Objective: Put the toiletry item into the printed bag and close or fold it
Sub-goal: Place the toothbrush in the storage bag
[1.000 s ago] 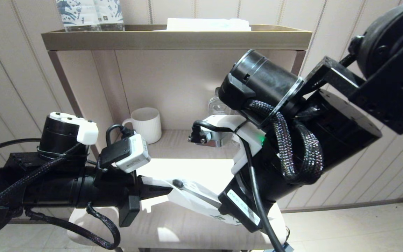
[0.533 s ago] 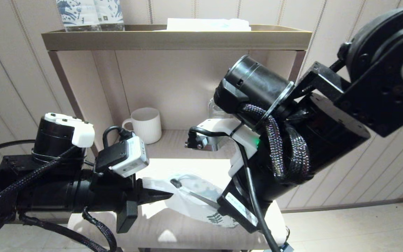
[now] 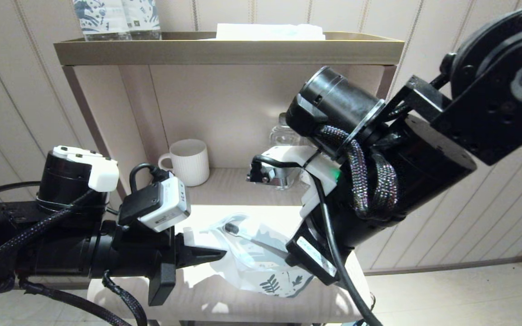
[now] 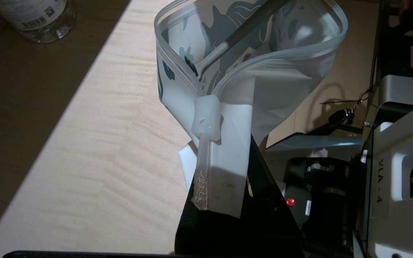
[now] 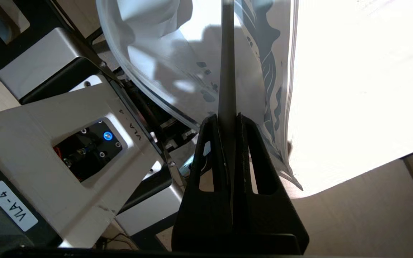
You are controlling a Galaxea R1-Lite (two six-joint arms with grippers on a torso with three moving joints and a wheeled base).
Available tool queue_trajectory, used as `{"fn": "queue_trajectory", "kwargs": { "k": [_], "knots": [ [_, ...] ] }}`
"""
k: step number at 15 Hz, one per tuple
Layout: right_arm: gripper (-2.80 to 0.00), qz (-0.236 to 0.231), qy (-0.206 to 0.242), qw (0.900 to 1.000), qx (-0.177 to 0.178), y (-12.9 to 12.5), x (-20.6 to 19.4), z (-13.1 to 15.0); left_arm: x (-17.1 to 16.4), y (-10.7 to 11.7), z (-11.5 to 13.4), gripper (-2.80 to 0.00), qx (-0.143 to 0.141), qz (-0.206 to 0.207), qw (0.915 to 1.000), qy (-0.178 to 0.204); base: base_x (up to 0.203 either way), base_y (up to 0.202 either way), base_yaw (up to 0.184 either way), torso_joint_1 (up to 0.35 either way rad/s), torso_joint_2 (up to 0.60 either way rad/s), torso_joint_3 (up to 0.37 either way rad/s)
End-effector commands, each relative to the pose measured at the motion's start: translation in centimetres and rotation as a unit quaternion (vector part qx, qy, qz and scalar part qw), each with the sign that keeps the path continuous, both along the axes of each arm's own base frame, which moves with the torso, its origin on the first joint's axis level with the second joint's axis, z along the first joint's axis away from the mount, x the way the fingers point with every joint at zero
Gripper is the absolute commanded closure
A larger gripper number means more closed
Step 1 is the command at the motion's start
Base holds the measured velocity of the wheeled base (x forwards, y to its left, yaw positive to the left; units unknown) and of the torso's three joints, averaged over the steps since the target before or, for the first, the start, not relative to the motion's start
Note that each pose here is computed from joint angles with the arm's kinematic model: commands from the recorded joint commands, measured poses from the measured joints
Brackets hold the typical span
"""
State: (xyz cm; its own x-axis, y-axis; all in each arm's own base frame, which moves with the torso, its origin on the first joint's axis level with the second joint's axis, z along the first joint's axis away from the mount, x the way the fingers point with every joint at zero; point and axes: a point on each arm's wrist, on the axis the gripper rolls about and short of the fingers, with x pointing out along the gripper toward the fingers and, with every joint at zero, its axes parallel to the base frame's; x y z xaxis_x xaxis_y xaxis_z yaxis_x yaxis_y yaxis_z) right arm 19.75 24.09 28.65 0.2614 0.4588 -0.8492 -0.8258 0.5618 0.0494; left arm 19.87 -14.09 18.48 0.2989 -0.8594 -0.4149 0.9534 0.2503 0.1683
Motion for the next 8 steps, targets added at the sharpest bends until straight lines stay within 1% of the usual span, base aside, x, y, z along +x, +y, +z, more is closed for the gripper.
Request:
{"fn": "queue_trajectory", "kwargs": {
  "k": [1,2,4,8],
  "knots": [
    [0.00,0.009,-0.010,1.000,0.005,-0.6,-0.6,0.8,0.1,-0.1,0.0,0.00,-0.001,-0.004,1.0000,0.000,0.000,0.000,0.000,0.000,0.00,0.000],
    [0.00,0.024,-0.020,1.000,0.004,-0.9,-0.9,1.1,-0.1,-0.1,0.0,0.00,-0.005,-0.014,0.9999,0.003,0.000,0.000,0.000,0.000,0.00,0.000],
    [0.00,0.054,-0.031,0.998,-0.008,-1.0,-1.2,1.2,-0.3,-0.2,0.2,0.00,-0.019,-0.042,0.9989,0.010,0.000,0.000,0.000,0.000,0.00,0.000],
    [0.00,0.102,-0.036,0.994,-0.027,-1.7,-1.8,1.2,-1.0,0.0,1.1,0.00,-0.040,-0.093,0.9943,0.033,0.000,0.000,0.000,0.000,0.00,0.000]
  ]
}}
